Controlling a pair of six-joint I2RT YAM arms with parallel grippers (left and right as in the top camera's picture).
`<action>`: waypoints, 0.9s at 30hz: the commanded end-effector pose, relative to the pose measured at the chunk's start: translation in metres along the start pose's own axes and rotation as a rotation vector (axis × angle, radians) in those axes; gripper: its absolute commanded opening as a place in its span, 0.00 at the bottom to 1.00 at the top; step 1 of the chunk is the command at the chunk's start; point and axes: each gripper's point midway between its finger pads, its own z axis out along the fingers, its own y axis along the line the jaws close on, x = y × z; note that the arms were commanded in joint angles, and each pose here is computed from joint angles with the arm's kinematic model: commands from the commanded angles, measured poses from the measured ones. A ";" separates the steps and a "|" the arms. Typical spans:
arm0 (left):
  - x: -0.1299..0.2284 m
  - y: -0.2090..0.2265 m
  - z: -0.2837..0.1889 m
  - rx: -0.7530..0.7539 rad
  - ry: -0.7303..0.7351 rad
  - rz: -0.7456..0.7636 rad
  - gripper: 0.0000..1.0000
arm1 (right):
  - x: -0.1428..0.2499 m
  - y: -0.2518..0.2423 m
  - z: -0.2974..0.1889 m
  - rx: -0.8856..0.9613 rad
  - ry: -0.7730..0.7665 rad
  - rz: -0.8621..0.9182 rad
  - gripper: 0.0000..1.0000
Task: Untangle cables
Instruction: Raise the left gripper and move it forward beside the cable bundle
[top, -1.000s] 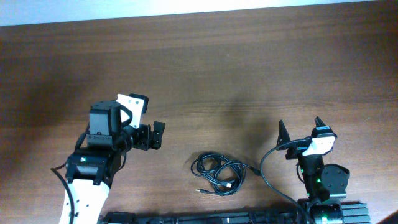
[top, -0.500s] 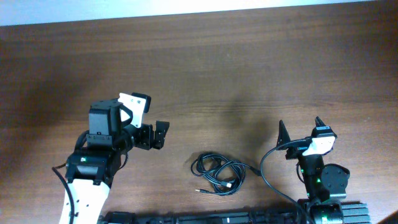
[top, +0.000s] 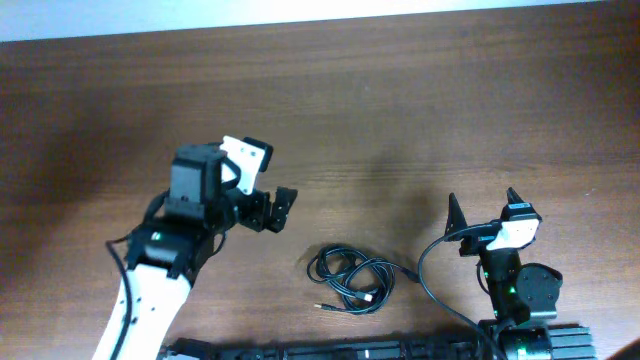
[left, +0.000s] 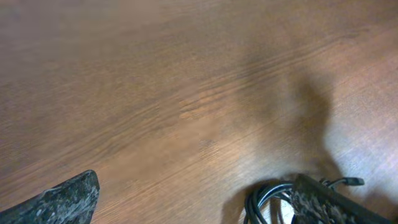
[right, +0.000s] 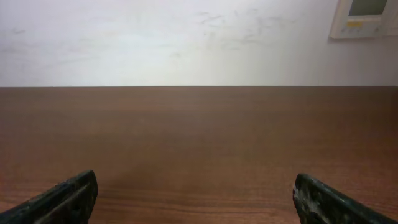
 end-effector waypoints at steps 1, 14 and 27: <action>-0.001 -0.004 0.015 0.028 0.041 0.016 0.99 | 0.002 0.000 0.000 0.004 0.005 0.005 0.99; 0.012 0.002 0.035 0.032 0.111 0.023 0.99 | 0.003 0.000 0.000 0.004 0.005 0.005 0.99; 0.018 0.002 0.034 0.033 0.137 0.014 0.99 | 0.003 0.000 0.000 0.004 0.005 0.005 0.99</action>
